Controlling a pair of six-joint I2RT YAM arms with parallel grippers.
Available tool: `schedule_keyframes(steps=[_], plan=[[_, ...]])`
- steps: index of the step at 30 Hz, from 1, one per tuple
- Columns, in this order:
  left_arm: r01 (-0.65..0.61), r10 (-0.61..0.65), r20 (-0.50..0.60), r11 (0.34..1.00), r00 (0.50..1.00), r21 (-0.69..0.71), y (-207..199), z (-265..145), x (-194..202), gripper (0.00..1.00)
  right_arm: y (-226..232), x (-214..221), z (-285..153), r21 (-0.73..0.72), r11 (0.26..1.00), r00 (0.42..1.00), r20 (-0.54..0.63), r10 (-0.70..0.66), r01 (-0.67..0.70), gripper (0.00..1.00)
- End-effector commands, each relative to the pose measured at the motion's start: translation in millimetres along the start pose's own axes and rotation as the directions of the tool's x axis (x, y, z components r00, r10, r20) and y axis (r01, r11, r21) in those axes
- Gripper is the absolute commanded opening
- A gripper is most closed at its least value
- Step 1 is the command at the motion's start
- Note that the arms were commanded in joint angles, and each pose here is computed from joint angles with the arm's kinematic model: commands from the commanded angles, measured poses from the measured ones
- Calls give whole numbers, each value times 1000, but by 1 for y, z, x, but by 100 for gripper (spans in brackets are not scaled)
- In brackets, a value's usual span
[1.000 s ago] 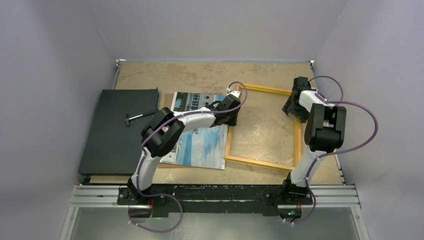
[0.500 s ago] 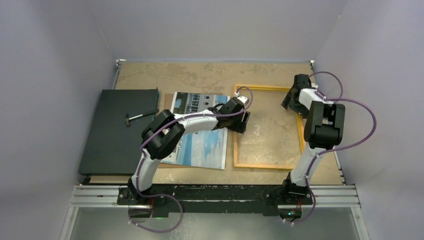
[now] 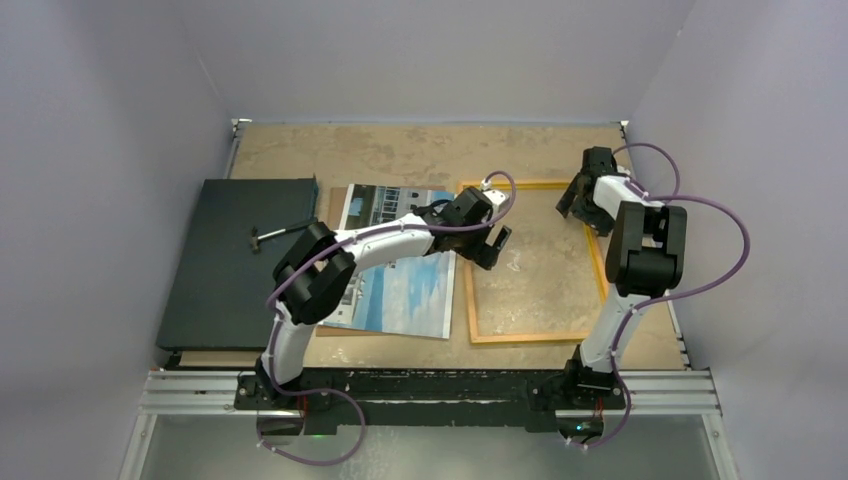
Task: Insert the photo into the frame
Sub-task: Turn over the photo frame at the center of the board.
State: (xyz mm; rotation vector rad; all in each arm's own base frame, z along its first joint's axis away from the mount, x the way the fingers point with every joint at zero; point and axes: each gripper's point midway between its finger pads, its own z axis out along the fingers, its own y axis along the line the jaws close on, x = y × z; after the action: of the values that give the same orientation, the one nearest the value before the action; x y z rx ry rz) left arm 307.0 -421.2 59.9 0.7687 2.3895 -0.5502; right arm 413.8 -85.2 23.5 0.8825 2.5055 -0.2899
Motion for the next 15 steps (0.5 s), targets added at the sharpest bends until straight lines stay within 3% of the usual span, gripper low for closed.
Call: schedule_keyframes(steps=[1, 7, 12, 15], plan=[[-47, 54, 133, 997, 990, -58, 22, -34, -55, 93, -10, -3, -9, 54, 998, 999, 10, 41, -41, 99], [39, -35, 193, 999, 981, -15, 58, -68, -90, 94, -20, -41, -42, 81, 989, 984, 138, 115, -127, 99], [78, -59, 202, 993, 978, -85, 112, -117, -119, 99, -27, -72, -83, 28, 976, 937, 287, 199, -216, 99], [78, -52, 193, 988, 980, -132, 149, -144, -123, 99, -16, -73, -100, -40, 978, 929, 308, 205, -203, 99]])
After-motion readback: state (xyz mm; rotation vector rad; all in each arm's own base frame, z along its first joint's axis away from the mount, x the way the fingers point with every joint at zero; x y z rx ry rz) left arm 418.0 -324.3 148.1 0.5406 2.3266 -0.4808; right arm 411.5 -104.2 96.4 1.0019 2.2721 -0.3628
